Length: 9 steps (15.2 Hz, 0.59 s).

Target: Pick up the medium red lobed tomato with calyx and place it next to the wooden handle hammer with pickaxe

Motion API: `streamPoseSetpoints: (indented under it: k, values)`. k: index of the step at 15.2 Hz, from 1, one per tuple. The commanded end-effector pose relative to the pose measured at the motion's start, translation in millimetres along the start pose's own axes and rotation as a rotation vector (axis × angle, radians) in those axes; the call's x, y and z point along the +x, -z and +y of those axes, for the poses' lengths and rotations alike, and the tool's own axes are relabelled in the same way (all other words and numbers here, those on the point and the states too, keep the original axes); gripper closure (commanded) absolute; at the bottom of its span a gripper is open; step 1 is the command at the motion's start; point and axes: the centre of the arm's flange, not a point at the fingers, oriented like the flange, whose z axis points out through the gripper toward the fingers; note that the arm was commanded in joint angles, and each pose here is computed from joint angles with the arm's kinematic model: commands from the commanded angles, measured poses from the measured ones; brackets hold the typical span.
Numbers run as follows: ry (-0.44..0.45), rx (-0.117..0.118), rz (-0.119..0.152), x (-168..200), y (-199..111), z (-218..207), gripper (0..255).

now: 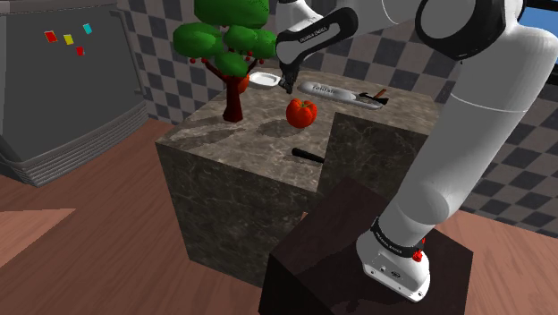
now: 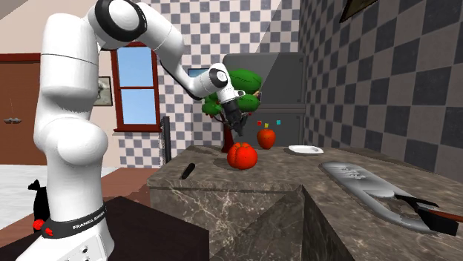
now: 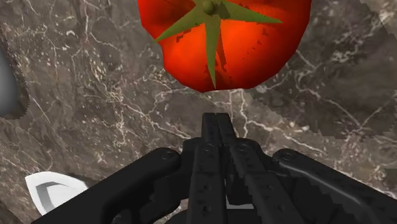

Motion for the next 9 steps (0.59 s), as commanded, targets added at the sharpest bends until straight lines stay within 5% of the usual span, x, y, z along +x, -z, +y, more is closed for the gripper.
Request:
streamPoseSetpoints:
  k: [1, 2, 3, 4, 9]
  values:
    - [0.028, 0.029, -0.122, -13.8, -17.4, -18.9, 255]
    - [0.028, 0.032, -0.122, -5.7, -16.0, -10.7, 255]
    - [0.003, 0.009, -0.041, -1.4, 0.1, 2.7, 255]
    - [0.003, 0.009, -0.041, -1.4, 0.1, 2.7, 0]
    - [0.234, 0.085, -0.485, 7.6, -48.2, 12.5, 0]
